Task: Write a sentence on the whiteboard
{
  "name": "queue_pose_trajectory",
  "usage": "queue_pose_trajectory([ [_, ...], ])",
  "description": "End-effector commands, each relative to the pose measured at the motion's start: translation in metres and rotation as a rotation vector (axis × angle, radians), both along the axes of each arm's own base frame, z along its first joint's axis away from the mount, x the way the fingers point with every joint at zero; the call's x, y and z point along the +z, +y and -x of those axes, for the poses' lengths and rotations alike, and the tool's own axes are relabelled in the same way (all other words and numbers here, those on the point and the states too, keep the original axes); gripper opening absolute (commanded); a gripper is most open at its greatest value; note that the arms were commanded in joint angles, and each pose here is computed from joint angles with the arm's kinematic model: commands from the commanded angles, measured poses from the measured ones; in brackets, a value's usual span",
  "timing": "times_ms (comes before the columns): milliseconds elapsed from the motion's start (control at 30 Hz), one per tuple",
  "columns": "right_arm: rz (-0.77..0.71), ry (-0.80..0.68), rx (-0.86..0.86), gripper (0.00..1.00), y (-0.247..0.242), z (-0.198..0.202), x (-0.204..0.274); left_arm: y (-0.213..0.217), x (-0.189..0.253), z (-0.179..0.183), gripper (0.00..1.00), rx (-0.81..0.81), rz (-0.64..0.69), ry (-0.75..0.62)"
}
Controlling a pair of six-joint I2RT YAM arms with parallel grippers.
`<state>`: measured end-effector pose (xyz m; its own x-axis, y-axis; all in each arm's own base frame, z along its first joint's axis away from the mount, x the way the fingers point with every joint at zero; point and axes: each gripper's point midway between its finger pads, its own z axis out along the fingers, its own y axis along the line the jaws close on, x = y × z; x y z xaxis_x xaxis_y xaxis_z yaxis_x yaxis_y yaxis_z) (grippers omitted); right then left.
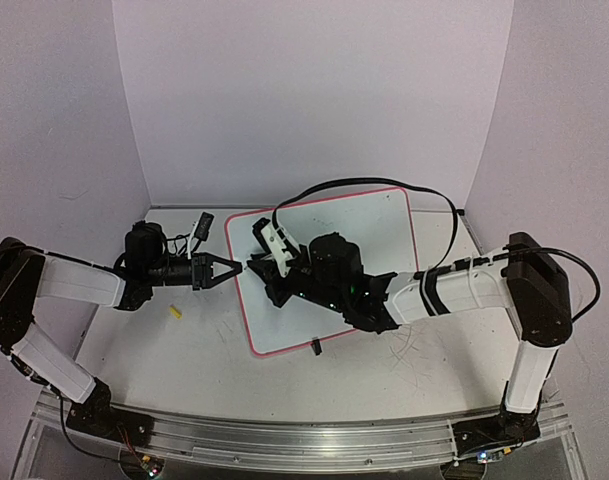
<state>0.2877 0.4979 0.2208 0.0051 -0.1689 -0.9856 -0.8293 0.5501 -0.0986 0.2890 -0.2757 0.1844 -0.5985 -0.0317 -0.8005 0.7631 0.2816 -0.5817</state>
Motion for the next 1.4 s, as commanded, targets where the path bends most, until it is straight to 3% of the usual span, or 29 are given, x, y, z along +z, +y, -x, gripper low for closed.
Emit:
queue_pose_trajectory([
  [0, 0.001, 0.006, -0.034, 0.00, -0.005, -0.005, -0.005, -0.005, 0.011, -0.007, 0.00, -0.003, 0.003, -0.067],
  [967, 0.036, 0.065, -0.010, 0.00, -0.005, 0.015, -0.035, -0.005, 0.011, -0.007, 0.00, -0.003, -0.001, -0.065],
  [1367, -0.105, 0.008, 0.036, 0.00, -0.006, 0.022, 0.038, -0.005, 0.009, -0.006, 0.00, -0.004, -0.005, -0.064],
])
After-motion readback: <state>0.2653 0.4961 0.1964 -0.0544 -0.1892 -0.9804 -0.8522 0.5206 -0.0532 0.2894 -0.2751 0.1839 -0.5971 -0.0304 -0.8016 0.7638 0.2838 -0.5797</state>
